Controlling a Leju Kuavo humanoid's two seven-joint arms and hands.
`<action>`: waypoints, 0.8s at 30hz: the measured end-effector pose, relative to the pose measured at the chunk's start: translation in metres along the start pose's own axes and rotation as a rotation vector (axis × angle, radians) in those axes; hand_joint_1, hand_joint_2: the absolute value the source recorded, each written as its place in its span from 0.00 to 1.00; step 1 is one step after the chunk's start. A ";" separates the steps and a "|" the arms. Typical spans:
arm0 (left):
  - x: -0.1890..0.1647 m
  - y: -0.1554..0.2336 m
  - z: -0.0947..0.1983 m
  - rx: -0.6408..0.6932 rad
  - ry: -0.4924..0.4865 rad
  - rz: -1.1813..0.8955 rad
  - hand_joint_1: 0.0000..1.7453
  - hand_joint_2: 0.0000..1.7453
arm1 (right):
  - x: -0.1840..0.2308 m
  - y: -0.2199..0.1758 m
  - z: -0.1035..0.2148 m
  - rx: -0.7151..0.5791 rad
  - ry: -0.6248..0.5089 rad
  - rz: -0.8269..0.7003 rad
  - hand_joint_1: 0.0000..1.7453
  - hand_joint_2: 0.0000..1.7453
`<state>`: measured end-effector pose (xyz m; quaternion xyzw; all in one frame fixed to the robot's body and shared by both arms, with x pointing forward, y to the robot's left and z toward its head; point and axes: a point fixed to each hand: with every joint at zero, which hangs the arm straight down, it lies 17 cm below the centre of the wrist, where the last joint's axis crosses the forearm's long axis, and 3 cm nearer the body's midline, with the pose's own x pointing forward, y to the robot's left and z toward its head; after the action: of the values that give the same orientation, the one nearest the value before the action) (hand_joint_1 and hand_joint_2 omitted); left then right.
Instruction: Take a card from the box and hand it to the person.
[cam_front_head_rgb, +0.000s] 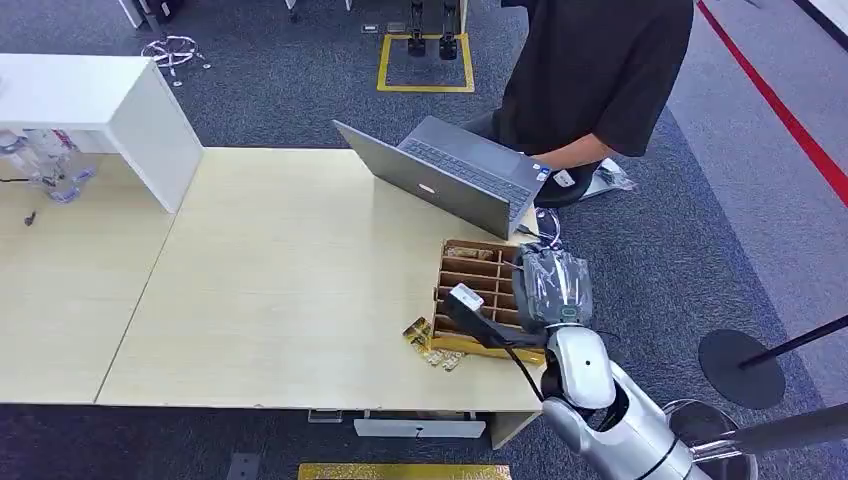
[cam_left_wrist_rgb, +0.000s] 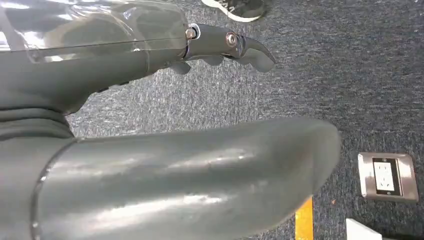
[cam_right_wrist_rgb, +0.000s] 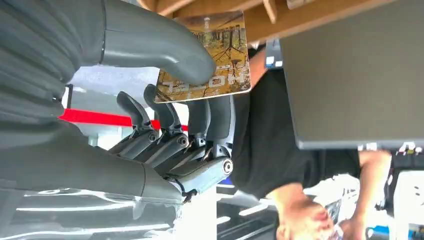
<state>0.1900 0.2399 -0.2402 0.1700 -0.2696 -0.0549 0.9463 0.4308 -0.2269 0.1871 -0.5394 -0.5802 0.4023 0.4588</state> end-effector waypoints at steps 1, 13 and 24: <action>0.000 0.000 0.000 0.000 0.000 0.000 0.00 0.00 | 0.000 0.000 0.000 0.000 0.000 0.000 0.84 1.00; -0.005 0.003 0.000 0.008 0.013 0.017 0.00 0.00 | -0.010 -0.055 -0.014 -0.122 0.020 -0.059 0.87 1.00; -0.007 0.005 -0.001 0.010 0.025 0.017 0.00 0.00 | -0.073 -0.080 -0.033 -0.165 0.126 0.011 0.83 1.00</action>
<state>0.1843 0.2464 -0.2429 0.1729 -0.2595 -0.0434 0.9491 0.4414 -0.3077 0.2655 -0.6025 -0.5786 0.3211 0.4462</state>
